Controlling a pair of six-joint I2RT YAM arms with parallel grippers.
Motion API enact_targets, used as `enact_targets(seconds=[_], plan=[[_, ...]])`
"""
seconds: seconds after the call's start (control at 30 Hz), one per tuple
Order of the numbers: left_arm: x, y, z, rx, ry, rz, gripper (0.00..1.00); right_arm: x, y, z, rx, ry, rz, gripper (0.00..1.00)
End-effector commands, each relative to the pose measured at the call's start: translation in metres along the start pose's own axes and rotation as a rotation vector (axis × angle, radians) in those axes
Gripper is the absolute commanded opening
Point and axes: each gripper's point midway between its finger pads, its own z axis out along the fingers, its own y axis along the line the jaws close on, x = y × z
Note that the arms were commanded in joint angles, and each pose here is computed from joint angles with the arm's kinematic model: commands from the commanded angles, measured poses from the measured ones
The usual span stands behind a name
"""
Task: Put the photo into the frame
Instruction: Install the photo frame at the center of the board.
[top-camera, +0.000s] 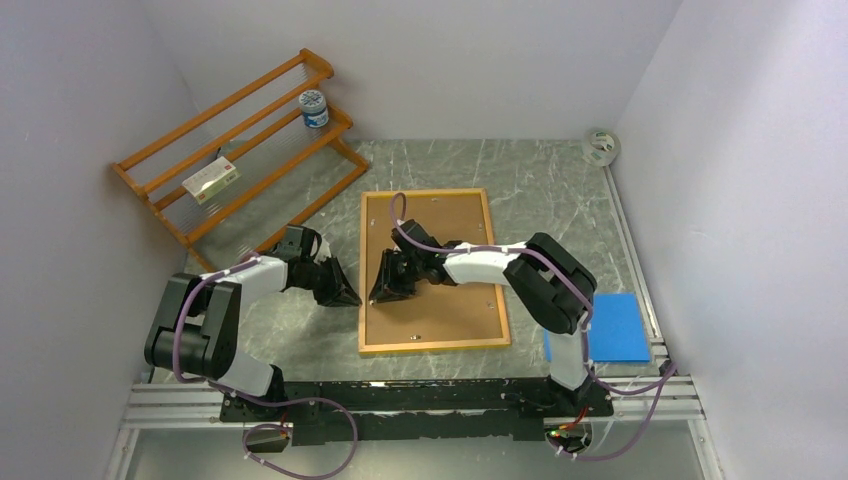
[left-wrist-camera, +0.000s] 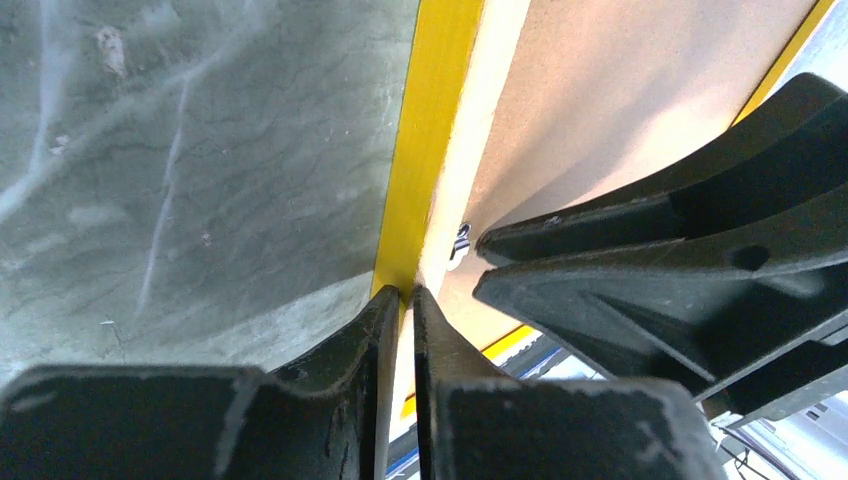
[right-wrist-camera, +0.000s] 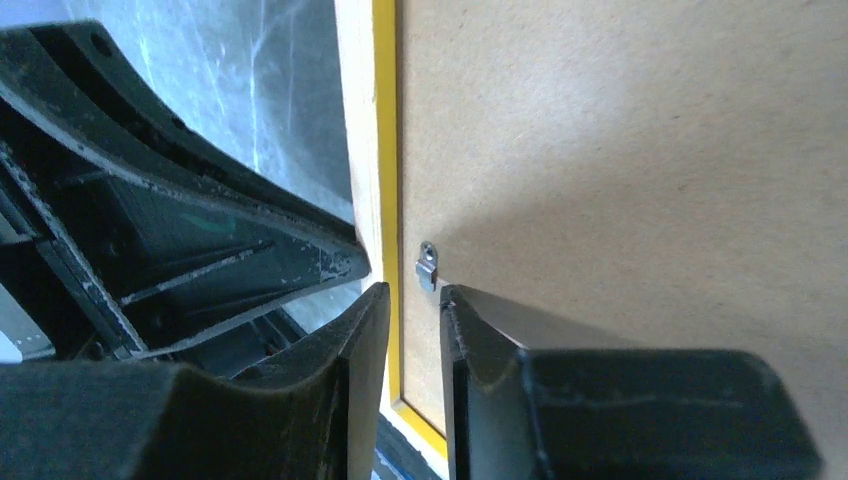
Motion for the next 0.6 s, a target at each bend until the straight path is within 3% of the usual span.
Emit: enact_targets(seconds=[0.0,0.27,0.57], plan=[[0.003,-0.001,-0.002,-0.005,-0.006,0.008,0.17,-0.014,0.005,-0.01,0.019,-0.081,-0.01,0.29],[0.004,-0.001,-0.001,-0.001,0.0,0.009,0.16,-0.008,0.001,0.005,0.01,-0.027,0.003,0.19],[0.007,0.001,0.003,-0.017,0.015,0.009,0.06,-0.003,0.007,0.013,-0.056,0.0,0.033,0.13]])
